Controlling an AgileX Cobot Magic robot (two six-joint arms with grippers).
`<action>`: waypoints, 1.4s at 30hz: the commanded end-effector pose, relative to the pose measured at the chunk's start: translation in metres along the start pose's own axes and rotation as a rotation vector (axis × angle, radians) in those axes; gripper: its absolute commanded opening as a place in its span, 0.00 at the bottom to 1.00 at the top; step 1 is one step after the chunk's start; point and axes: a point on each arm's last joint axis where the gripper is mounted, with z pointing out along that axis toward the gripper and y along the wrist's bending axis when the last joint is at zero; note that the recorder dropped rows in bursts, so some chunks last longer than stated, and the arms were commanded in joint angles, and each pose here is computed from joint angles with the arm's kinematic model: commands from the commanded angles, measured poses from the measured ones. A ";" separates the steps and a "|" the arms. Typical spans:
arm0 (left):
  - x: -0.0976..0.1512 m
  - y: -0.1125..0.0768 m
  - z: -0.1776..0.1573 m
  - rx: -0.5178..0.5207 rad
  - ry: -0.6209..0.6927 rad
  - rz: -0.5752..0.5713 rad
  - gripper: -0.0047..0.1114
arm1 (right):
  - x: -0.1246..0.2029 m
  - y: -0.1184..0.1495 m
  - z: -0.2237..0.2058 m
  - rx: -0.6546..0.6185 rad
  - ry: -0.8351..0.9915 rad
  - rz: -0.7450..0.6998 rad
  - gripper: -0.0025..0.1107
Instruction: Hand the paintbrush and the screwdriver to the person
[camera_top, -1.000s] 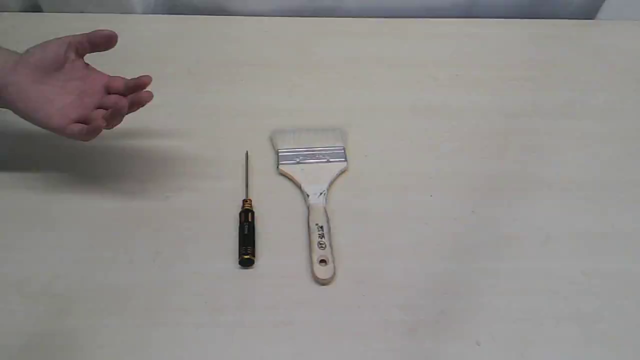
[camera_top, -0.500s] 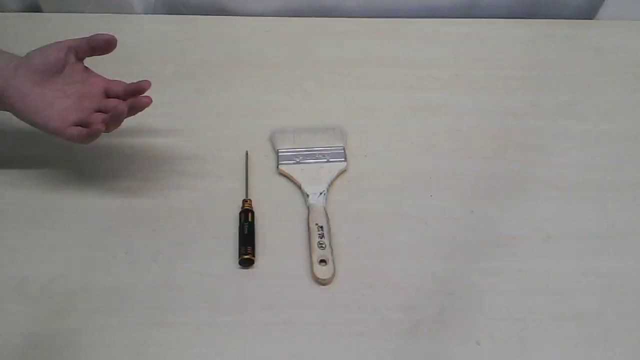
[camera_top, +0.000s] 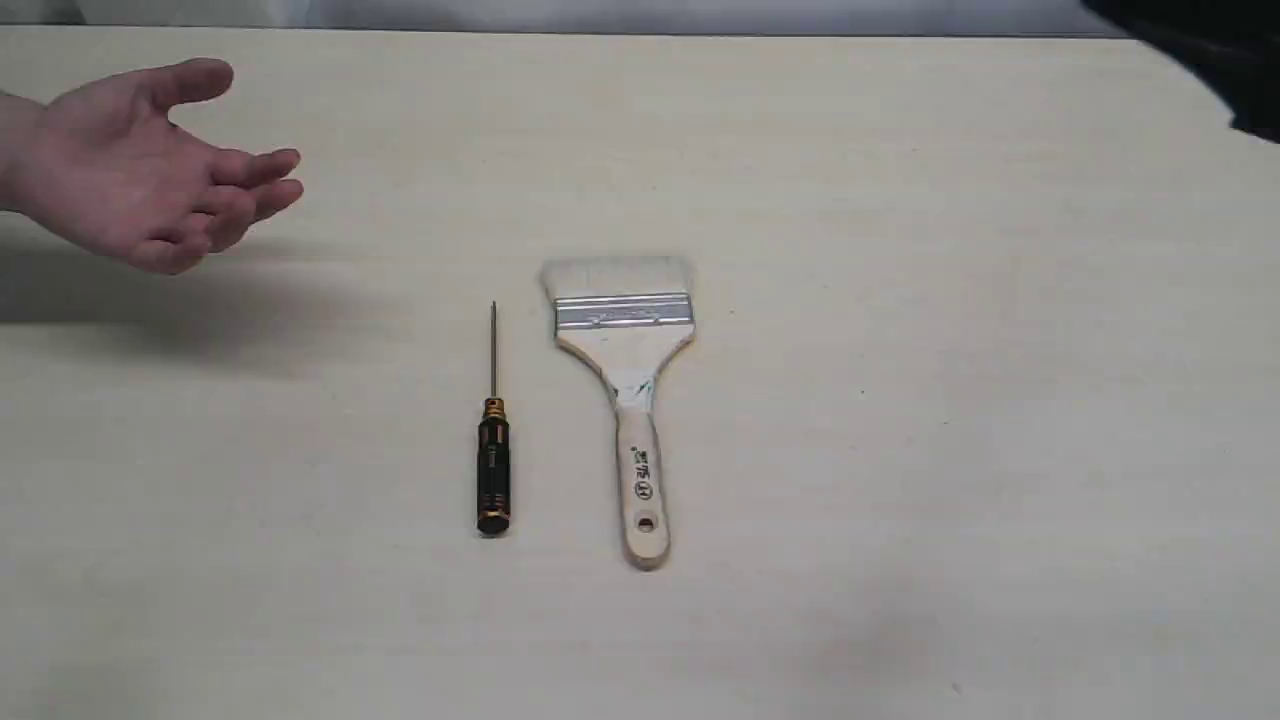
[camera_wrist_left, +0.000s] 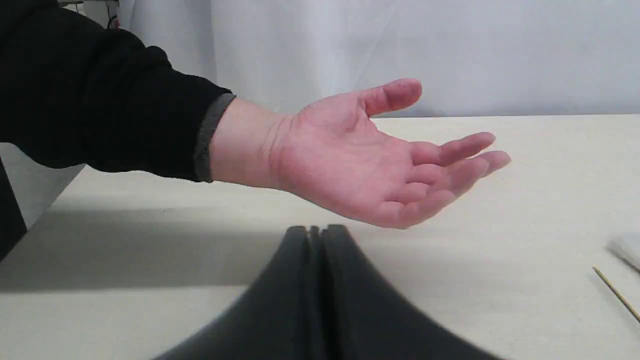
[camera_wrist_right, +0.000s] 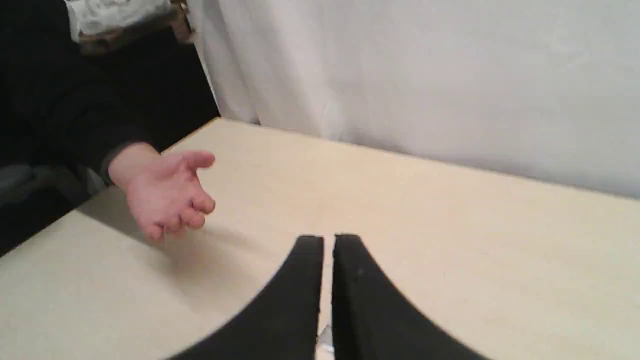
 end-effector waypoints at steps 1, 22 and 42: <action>0.000 -0.001 0.000 0.009 -0.008 -0.001 0.04 | 0.008 0.000 0.021 -0.017 0.072 0.014 0.06; 0.000 -0.001 0.000 0.010 -0.006 -0.004 0.04 | 0.105 0.091 0.164 0.062 0.403 -0.378 0.06; 0.000 -0.001 0.000 0.009 -0.007 -0.002 0.04 | 0.084 0.084 0.207 0.377 0.733 -0.288 0.42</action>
